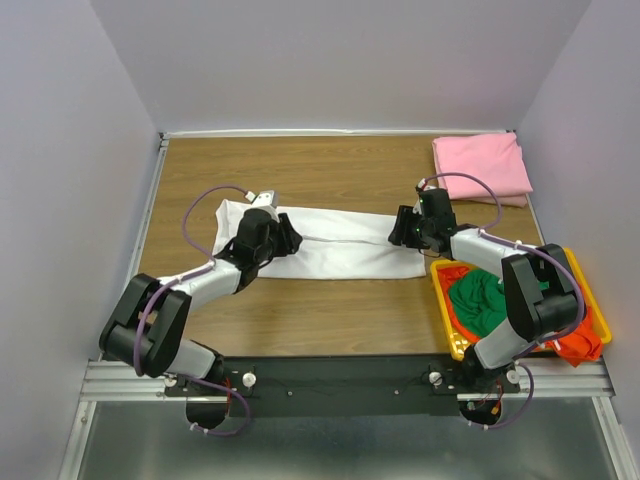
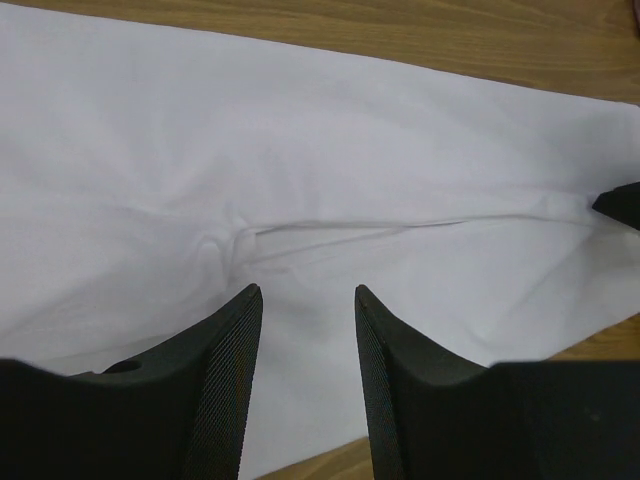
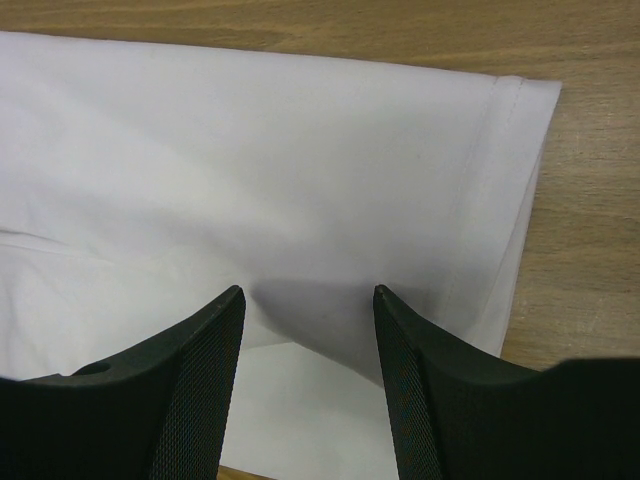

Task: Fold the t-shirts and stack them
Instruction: Fold the tshirt

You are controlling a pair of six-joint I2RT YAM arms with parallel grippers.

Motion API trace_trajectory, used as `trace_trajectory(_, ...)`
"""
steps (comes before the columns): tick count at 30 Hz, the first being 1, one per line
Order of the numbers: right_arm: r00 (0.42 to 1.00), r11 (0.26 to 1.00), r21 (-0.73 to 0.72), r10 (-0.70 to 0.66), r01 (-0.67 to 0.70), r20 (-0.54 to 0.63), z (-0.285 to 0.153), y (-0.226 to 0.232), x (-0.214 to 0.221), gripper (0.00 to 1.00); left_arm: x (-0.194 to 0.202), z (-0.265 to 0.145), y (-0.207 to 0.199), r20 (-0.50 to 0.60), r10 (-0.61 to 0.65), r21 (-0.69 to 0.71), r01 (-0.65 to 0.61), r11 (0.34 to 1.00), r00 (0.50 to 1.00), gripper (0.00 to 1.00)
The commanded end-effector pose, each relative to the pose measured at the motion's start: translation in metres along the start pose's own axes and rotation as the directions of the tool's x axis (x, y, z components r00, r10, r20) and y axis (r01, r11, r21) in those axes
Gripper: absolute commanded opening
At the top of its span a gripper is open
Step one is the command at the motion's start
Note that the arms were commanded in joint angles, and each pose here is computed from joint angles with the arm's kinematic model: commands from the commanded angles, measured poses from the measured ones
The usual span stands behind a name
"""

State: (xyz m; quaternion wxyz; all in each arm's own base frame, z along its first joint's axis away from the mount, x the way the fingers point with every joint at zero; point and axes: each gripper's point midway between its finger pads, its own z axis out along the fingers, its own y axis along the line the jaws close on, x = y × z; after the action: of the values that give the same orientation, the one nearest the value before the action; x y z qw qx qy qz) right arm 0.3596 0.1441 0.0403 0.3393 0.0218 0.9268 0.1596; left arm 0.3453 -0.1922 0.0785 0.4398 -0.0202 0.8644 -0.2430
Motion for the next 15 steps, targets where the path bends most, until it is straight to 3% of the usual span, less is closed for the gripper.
trace_trajectory(1,1.0,1.0,0.002,0.002,-0.002,-0.003,0.001,0.0,0.003,0.62,0.004,-0.015,0.001,0.022,-0.045,-0.007,0.046,0.999,0.999,0.5)
trace_trajectory(7,1.0,1.0,0.004,0.004,-0.004,-0.009,0.002,-0.001,0.005,0.62,0.007,-0.03,-0.01,0.039,-0.063,0.037,0.061,0.997,0.997,0.5)
trace_trajectory(15,1.0,1.0,-0.002,0.001,-0.001,-0.006,0.0,0.0,0.005,0.62,-0.074,-0.06,-0.029,0.247,-0.016,0.011,0.014,1.0,0.969,0.53)
